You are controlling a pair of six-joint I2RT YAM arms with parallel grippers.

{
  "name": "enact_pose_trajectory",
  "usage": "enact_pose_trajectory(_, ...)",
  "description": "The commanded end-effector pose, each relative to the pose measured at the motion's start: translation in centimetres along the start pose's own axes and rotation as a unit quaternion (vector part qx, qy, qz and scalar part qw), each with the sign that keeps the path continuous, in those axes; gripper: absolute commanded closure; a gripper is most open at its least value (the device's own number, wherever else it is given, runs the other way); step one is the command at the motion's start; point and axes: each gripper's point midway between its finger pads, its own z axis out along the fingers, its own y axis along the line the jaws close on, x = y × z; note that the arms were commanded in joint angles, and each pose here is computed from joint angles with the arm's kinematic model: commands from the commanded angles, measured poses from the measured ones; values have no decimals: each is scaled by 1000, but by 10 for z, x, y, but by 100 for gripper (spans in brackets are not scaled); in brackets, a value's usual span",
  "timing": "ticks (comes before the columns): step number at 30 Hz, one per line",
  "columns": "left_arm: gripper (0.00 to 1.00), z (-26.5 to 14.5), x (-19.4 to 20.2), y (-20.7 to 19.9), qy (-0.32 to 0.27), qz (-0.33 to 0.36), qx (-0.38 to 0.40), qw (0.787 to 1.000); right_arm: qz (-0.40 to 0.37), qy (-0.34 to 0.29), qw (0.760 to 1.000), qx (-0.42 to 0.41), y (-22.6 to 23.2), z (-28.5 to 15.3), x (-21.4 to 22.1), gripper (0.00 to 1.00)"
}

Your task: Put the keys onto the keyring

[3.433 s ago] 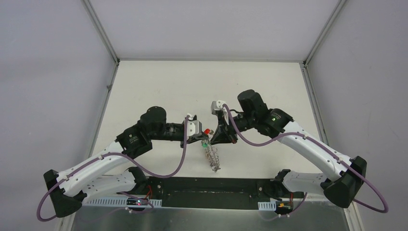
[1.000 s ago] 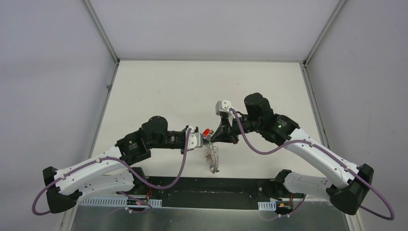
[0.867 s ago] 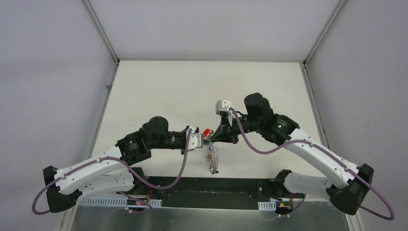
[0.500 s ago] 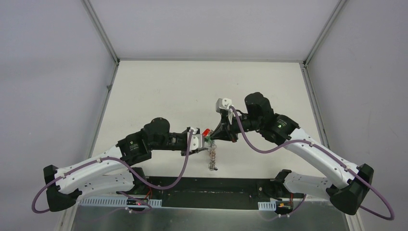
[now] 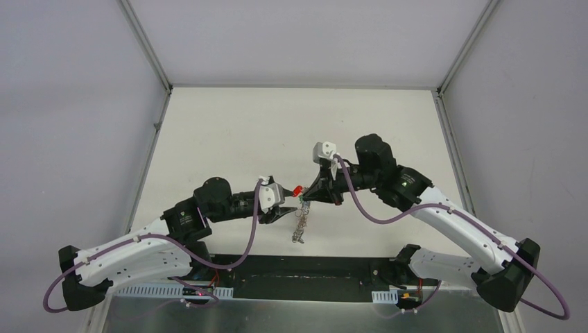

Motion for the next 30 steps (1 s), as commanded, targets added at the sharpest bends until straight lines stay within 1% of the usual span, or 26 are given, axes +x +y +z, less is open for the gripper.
enact_pose_trajectory(1,59,5,-20,2,-43,-25,-10,999,-58,-58,996,-28,16,-9,-30,100)
enact_pose_trajectory(5,61,9,-12,-4,-36,-40,6,999,-66,-65,995,-33,19,-10,-31,100)
enact_pose_trajectory(10,63,12,-17,-11,-64,-66,31,995,-66,-65,995,-34,20,-10,-30,100)
enact_pose_trajectory(18,65,15,-17,-11,-88,-111,64,988,-66,-65,995,-37,20,-10,-29,100)
enact_pose_trajectory(24,66,15,-22,-11,-100,-116,76,985,-64,-63,995,-37,20,-9,-28,100)
enact_pose_trajectory(30,72,14,-17,-11,-91,-121,74,986,-63,-62,995,-34,19,-9,-27,100)
